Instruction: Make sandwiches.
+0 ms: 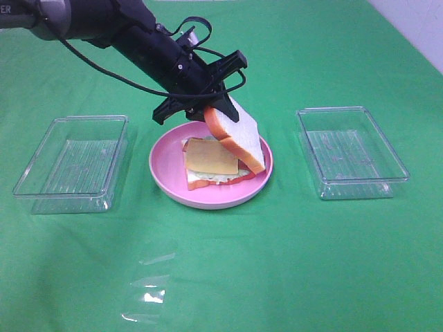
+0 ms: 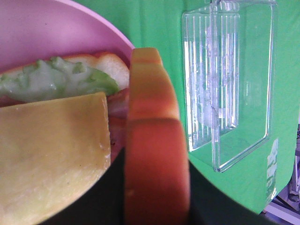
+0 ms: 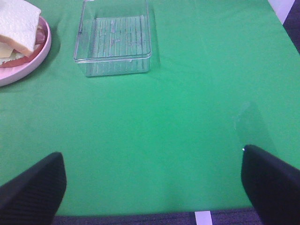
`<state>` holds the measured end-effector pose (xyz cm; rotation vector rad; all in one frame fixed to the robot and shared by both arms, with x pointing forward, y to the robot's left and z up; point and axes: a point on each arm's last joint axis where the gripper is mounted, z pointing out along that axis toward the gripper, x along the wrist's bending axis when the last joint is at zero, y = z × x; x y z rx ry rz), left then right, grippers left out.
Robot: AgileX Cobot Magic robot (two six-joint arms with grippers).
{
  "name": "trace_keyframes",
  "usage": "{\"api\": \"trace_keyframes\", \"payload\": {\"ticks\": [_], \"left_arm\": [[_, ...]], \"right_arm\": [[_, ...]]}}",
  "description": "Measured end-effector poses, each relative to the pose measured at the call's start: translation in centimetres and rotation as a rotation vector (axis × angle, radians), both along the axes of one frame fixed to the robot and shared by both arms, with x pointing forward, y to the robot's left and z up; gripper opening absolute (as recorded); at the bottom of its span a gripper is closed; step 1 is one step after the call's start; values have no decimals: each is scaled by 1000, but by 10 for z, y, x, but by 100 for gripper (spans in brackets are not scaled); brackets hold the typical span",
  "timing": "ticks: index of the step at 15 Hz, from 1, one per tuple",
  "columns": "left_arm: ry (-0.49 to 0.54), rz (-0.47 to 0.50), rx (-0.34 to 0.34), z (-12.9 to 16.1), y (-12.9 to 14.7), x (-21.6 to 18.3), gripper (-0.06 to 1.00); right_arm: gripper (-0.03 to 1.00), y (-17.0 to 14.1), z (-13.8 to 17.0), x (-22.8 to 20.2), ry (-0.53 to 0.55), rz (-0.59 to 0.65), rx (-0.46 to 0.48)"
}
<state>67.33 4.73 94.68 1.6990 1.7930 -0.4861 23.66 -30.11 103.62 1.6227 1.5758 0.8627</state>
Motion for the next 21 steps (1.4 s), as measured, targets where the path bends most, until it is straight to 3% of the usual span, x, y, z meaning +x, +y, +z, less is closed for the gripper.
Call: {"api": "trace_keyframes", "payload": {"ticks": [3, 4, 5, 8, 9, 10, 13, 15, 18, 20, 21], "left_arm": [[5, 5, 36, -2, 2, 0, 24], [16, -2, 64, -4, 4, -1, 31], [30, -15, 87, -5, 6, -3, 41], [85, -77, 135, -6, 9, -10, 88], [93, -91, 143, -4, 9, -10, 94], [99, -149, 202, 3, 12, -12, 98], [70, -195, 325, 21, 20, -8, 99], [-35, -180, 411, 44, 27, 0, 99], [-135, -162, 478, 77, 38, -3, 99], [-226, -147, 526, 112, 49, -11, 99], [-295, -139, 565, 143, 66, -25, 99]], "right_arm": [[97, 0, 0, 0, 0, 0, 0], [97, 0, 0, 0, 0, 0, 0], [97, 0, 0, 0, 0, 0, 0], [97, 0, 0, 0, 0, 0, 0], [97, 0, 0, 0, 0, 0, 0], [97, 0, 0, 0, 0, 0, 0], [97, 0, 0, 0, 0, 0, 0], [97, 0, 0, 0, 0, 0, 0], [97, 0, 0, 0, 0, 0, 0], [97, 0, 0, 0, 0, 0, 0], [97, 0, 0, 0, 0, 0, 0]]}}
